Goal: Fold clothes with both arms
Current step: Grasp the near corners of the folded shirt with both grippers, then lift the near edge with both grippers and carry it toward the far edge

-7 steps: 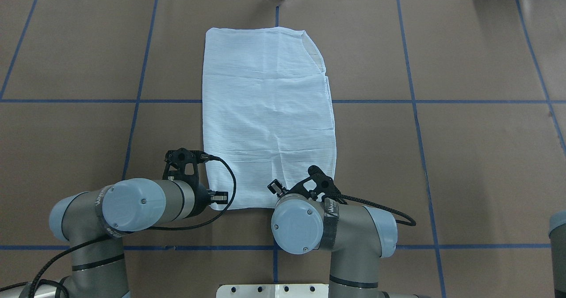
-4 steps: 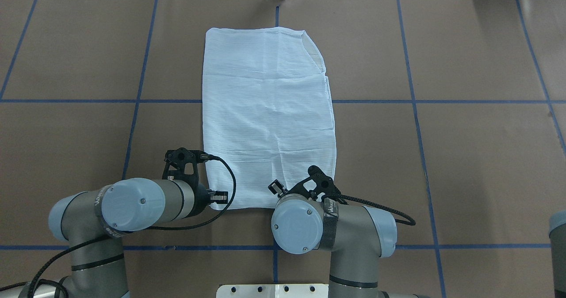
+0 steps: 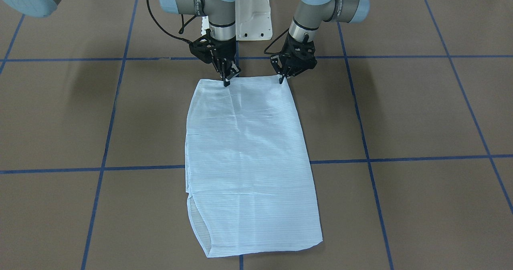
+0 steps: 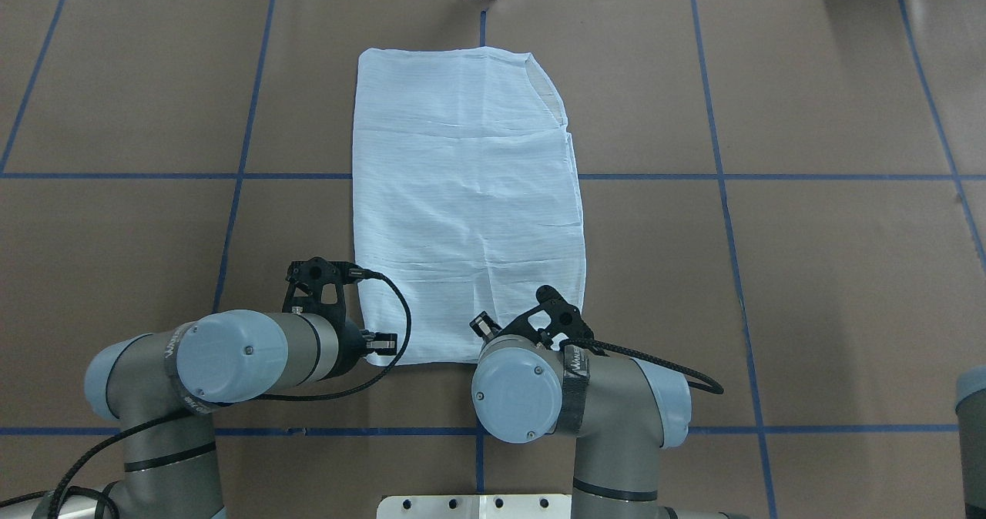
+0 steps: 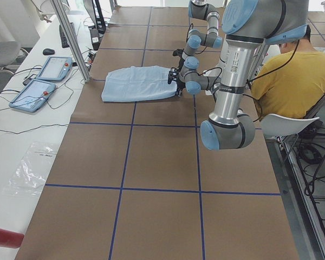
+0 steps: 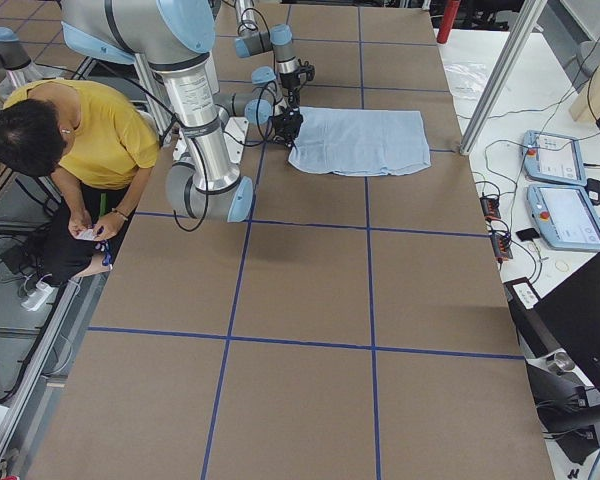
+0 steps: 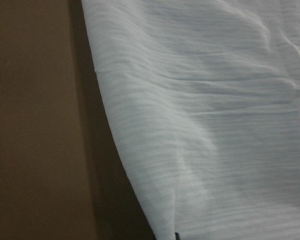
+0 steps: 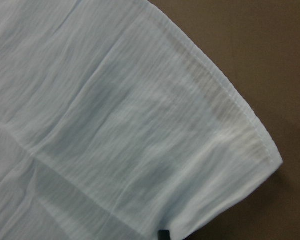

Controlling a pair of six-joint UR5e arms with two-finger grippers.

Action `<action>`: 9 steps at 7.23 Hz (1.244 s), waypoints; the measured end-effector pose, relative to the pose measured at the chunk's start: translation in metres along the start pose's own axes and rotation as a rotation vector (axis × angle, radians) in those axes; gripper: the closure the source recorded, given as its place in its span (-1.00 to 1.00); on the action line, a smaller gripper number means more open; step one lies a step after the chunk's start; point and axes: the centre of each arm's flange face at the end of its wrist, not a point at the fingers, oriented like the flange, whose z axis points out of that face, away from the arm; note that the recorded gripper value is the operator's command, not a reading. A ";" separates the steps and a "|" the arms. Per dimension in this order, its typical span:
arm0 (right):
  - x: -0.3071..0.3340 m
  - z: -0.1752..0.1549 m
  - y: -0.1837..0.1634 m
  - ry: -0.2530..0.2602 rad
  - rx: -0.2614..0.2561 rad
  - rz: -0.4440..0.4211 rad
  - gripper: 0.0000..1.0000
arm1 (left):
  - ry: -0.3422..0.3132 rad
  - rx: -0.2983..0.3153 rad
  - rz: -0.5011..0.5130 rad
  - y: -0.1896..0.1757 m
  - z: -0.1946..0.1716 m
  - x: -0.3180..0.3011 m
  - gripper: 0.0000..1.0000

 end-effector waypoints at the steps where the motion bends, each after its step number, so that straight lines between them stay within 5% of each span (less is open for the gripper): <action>1: -0.002 -0.002 -0.002 -0.007 0.003 0.001 1.00 | 0.004 0.000 0.000 0.000 -0.001 0.002 1.00; 4: 0.003 -0.047 -0.025 -0.049 -0.024 0.005 1.00 | 0.074 0.005 0.004 -0.002 -0.039 0.021 1.00; 9: 0.041 -0.213 -0.044 -0.051 -0.084 -0.034 1.00 | 0.174 -0.091 -0.010 0.020 -0.217 0.061 1.00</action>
